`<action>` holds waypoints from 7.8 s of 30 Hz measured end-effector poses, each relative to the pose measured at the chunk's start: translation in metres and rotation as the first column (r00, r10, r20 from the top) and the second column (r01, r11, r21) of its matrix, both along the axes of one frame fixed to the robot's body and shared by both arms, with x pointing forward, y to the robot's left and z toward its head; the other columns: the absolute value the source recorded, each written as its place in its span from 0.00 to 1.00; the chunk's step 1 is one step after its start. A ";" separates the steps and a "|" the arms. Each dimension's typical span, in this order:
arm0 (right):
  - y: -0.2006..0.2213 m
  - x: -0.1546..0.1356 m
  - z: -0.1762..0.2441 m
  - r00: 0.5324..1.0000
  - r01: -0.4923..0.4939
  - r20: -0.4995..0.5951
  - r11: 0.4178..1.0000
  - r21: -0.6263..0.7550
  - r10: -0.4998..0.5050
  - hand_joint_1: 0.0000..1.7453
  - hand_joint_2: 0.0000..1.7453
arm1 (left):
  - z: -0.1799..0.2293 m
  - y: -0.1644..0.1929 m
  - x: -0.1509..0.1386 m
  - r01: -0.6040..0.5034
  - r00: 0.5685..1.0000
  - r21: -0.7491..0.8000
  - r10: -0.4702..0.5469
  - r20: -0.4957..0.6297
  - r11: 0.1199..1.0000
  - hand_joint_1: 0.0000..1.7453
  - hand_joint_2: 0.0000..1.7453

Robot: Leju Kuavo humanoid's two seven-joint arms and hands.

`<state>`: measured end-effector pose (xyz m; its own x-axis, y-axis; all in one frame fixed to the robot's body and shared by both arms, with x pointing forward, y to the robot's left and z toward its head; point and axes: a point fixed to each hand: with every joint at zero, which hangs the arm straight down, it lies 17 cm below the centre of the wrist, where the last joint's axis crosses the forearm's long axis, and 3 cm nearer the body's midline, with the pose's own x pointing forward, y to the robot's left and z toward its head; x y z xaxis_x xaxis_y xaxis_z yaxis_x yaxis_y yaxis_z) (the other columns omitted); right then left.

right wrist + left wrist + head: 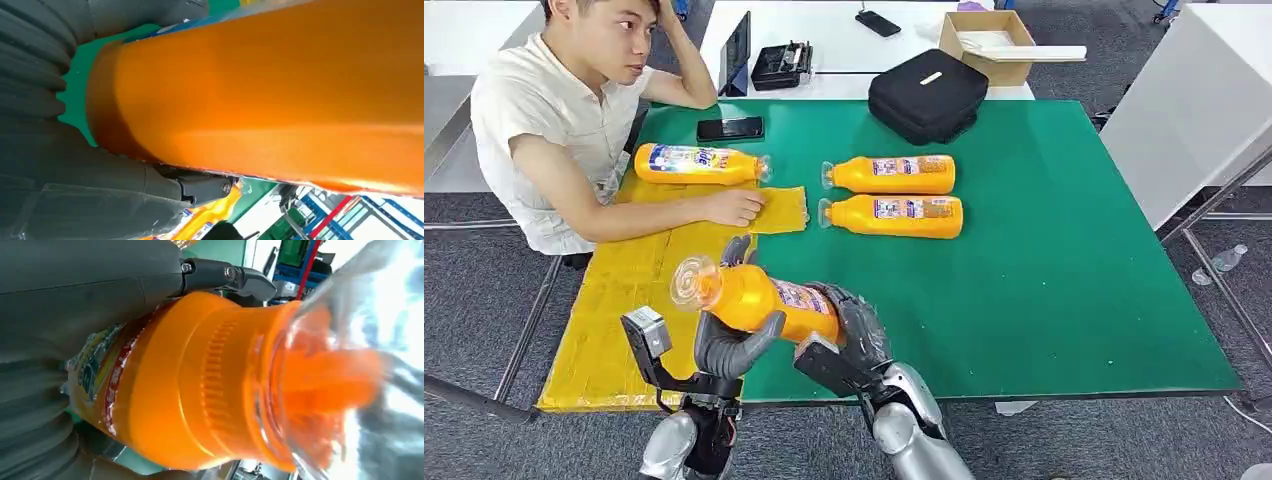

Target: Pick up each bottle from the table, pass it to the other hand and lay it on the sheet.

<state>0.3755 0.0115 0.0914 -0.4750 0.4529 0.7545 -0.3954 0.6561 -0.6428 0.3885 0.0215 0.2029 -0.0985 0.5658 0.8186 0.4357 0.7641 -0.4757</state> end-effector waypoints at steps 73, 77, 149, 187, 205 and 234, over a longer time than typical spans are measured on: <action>-0.090 0.034 -0.009 0.978 0.203 -0.083 0.965 0.165 -0.192 0.00 1.00 | 0.016 0.087 0.078 -0.737 0.662 0.672 0.118 0.740 -0.078 1.00 1.00; -0.092 0.035 -0.008 0.977 0.207 -0.080 0.964 0.167 -0.196 0.00 1.00 | 0.012 0.089 0.080 -0.729 0.670 0.679 0.119 0.733 -0.082 1.00 1.00; -0.163 0.017 0.059 0.971 0.180 0.066 0.883 0.434 -0.231 0.00 1.00 | -0.202 0.114 0.111 -0.255 0.964 0.921 -0.155 0.217 -0.294 0.00 1.00; -0.185 0.024 0.036 0.952 0.268 0.032 0.880 0.391 -0.304 0.00 1.00 | -0.159 0.040 0.092 -0.444 0.878 0.871 -0.294 0.377 -0.211 0.00 0.00; -0.184 0.021 0.039 0.947 0.283 0.036 0.883 0.375 -0.319 0.00 1.00 | -0.062 -0.016 0.062 -0.673 0.710 0.738 -0.326 0.624 -0.053 0.00 1.00; -0.220 -0.004 0.102 0.822 0.432 0.268 0.856 0.284 -0.503 0.00 1.00 | 0.082 0.012 -0.007 -0.574 0.753 0.500 0.178 0.633 0.649 0.00 1.00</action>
<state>0.3714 -0.2080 0.1938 -0.4758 0.5379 0.6959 0.1977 0.8364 -0.5113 0.3813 0.0337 0.2844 -0.6619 -0.2561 0.7045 0.0429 0.9253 0.3767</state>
